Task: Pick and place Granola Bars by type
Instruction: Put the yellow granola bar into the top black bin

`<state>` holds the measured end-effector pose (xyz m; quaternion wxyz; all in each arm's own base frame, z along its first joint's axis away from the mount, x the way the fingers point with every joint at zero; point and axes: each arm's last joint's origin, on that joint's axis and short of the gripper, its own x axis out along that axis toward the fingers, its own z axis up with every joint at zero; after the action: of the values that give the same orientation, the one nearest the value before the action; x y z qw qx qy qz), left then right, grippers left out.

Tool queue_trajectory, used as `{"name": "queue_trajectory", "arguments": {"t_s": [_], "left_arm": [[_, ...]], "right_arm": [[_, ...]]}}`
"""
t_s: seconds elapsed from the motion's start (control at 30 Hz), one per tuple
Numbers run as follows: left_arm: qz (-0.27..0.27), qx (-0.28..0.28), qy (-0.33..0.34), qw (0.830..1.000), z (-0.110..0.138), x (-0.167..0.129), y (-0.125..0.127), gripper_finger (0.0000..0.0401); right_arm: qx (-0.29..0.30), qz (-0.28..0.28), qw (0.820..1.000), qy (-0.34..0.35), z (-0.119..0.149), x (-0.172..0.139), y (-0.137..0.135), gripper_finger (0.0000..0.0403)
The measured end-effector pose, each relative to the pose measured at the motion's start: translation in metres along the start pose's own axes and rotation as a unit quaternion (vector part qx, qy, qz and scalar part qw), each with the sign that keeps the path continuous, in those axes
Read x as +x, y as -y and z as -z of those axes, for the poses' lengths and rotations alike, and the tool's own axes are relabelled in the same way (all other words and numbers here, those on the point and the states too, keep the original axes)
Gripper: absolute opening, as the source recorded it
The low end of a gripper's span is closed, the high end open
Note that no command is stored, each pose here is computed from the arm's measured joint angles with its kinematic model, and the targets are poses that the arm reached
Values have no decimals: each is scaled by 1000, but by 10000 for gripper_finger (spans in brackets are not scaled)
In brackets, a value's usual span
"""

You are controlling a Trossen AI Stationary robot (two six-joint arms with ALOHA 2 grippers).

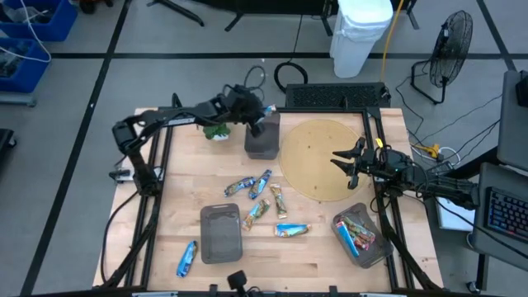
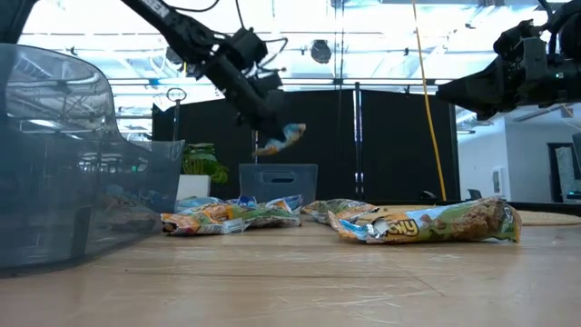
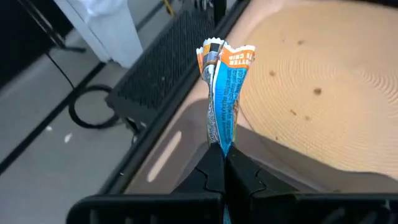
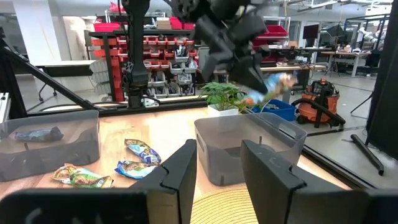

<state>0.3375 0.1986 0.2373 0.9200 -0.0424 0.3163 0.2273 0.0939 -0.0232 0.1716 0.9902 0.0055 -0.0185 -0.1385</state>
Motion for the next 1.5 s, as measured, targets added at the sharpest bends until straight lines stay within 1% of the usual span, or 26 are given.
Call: {"name": "queue_trajectory", "arguments": {"t_s": [0.1, 0.23, 0.4, 0.63, 0.73, 0.83, 1.0, 1.13, 1.37, 1.5], "left_arm": [[2, -8, -20, 1000, 9, 13, 1, 0], [21, -14, -35, 999, 16, 24, 4, 0], [31, -17, -49, 998, 21, 29, 8, 0], [35, -32, -67, 997, 24, 29, 11, 3], [35, -48, -67, 996, 24, 29, 12, 11], [46, -61, -68, 995, 24, 29, 13, 21], [53, -62, -68, 994, 24, 28, 14, 33], [50, -75, -68, 994, 24, 29, 14, 46], [50, -74, -67, 994, 24, 29, 13, 80], [65, -55, -61, 995, 21, 23, 16, 87]], "right_arm": [[0, 0, 1000, 0, 0, 0, 0, 116], [0, 0, 1000, 0, 0, 0, 0, 116], [0, 0, 1000, 0, 0, 0, 0, 116], [0, 0, 1000, 0, 0, 0, 0, 116], [0, 0, 1000, 0, 0, 0, 0, 116], [0, 0, 1000, 0, 0, 0, 0, 116], [0, 0, 1000, 0, 0, 0, 0, 116], [0, 0, 1000, 0, 0, 0, 0, 116], [0, 0, 1000, 0, 0, 0, 0, 116], [0, 0, 1000, 0, 0, 0, 0, 116]]}}
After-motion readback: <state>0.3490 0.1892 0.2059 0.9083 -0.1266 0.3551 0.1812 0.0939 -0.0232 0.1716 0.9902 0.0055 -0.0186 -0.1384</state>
